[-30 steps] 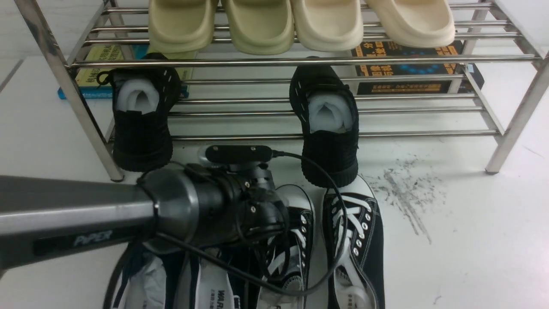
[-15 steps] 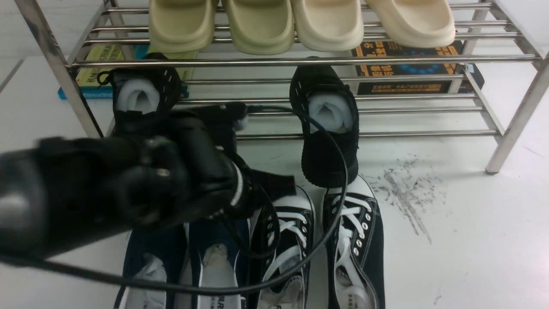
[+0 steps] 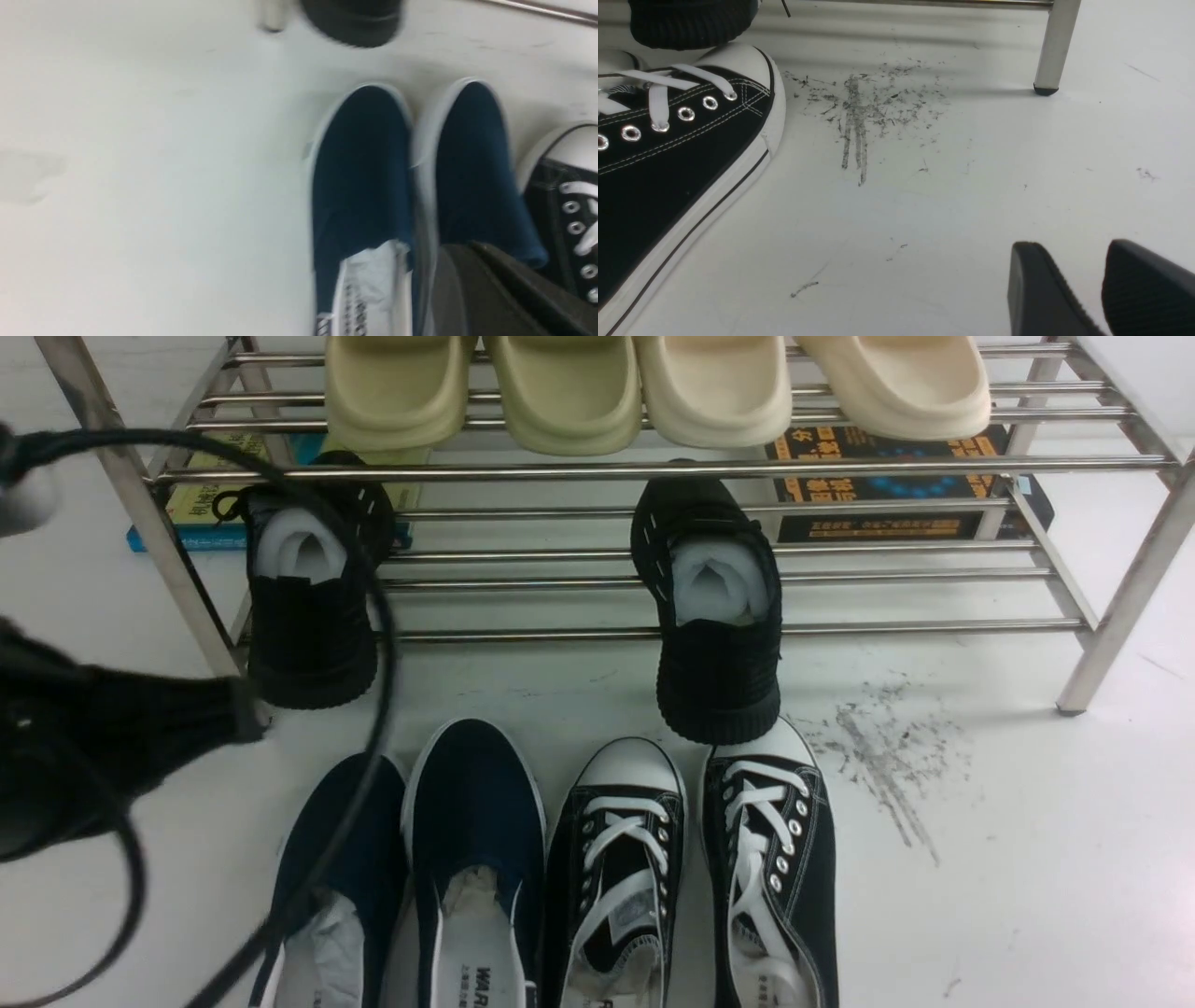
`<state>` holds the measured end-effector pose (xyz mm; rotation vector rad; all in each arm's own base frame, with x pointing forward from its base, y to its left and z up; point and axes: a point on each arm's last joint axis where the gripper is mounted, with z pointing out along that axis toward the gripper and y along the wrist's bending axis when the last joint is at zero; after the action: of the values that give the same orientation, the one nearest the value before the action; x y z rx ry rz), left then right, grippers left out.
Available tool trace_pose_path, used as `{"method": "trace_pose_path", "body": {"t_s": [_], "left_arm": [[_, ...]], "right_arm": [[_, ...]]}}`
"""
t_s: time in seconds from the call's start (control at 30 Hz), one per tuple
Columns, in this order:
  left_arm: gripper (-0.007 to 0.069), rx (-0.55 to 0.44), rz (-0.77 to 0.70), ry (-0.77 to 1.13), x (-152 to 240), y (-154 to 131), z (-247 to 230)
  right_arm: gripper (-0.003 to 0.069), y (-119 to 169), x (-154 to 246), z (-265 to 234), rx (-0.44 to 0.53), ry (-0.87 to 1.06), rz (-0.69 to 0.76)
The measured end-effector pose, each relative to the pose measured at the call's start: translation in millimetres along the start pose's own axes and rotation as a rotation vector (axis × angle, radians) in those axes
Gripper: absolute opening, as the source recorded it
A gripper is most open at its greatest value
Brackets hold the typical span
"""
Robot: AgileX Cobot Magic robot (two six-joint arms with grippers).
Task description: Take the shoes off the shelf with your hand on the white table.
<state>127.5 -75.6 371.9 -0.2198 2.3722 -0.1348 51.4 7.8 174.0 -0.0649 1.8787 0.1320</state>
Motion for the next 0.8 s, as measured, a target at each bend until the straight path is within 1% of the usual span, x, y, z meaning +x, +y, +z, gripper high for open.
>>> {"method": "trace_pose_path", "body": {"t_s": [0.07, 0.17, 0.2, 0.23, 0.27, 0.37, 0.47, 0.57, 0.67, 0.73, 0.8], "left_arm": [[0.0007, 0.015, -0.017, 0.007, 11.5, 15.8, -5.0], [0.0008, 0.027, -0.037, 0.041, 25.7, 26.0, -3.1], [0.0008, 0.033, -0.055, 0.092, 41.5, 33.7, 2.0], [0.0008, 0.033, -0.058, 0.099, 43.5, 34.5, 2.8], [0.0009, 0.047, -0.077, 0.162, 60.9, 38.4, 11.7], [0.0012, 0.083, -0.093, 0.236, 78.8, 35.2, 25.3], [0.0015, 0.091, -0.096, 0.275, 83.8, 27.4, 34.2], [0.0021, 0.074, -0.079, 0.290, 84.3, 19.9, 43.2], [0.0054, 0.005, -0.038, 0.308, 84.5, 9.2, 60.8], [0.0109, -0.062, -0.016, 0.309, 84.7, 2.9, 75.0], [0.0169, -0.107, -0.006, 0.301, 84.7, -1.2, 85.3]], "right_arm": [[0.0237, 0.0, 0.0, 0.0, 0.000, 0.000, 0.000], [0.0237, 0.0, 0.0, 0.0, 0.000, 0.000, 0.000], [0.0237, 0.0, 0.0, 0.0, 0.000, 0.000, 0.000], [0.0237, 0.0, 0.0, 0.0, 0.000, 0.000, 0.000], [0.0237, 0.0, 0.0, 0.0, 0.000, 0.000, 0.000], [0.0237, 0.0, 0.0, 0.0, 0.000, 0.000, 0.000], [0.0237, 0.0, 0.0, 0.0, 0.000, 0.000, 0.000], [0.0237, 0.0, 0.0, 0.0, 0.000, 0.000, 0.000], [0.0237, 0.0, 0.0, 0.0, 0.000, 0.000, 0.000], [0.0237, 0.0, 0.0, 0.0, 0.000, 0.000, 0.000], [0.0237, 0.0, 0.0, 0.0, 0.000, 0.000, 0.001]]}}
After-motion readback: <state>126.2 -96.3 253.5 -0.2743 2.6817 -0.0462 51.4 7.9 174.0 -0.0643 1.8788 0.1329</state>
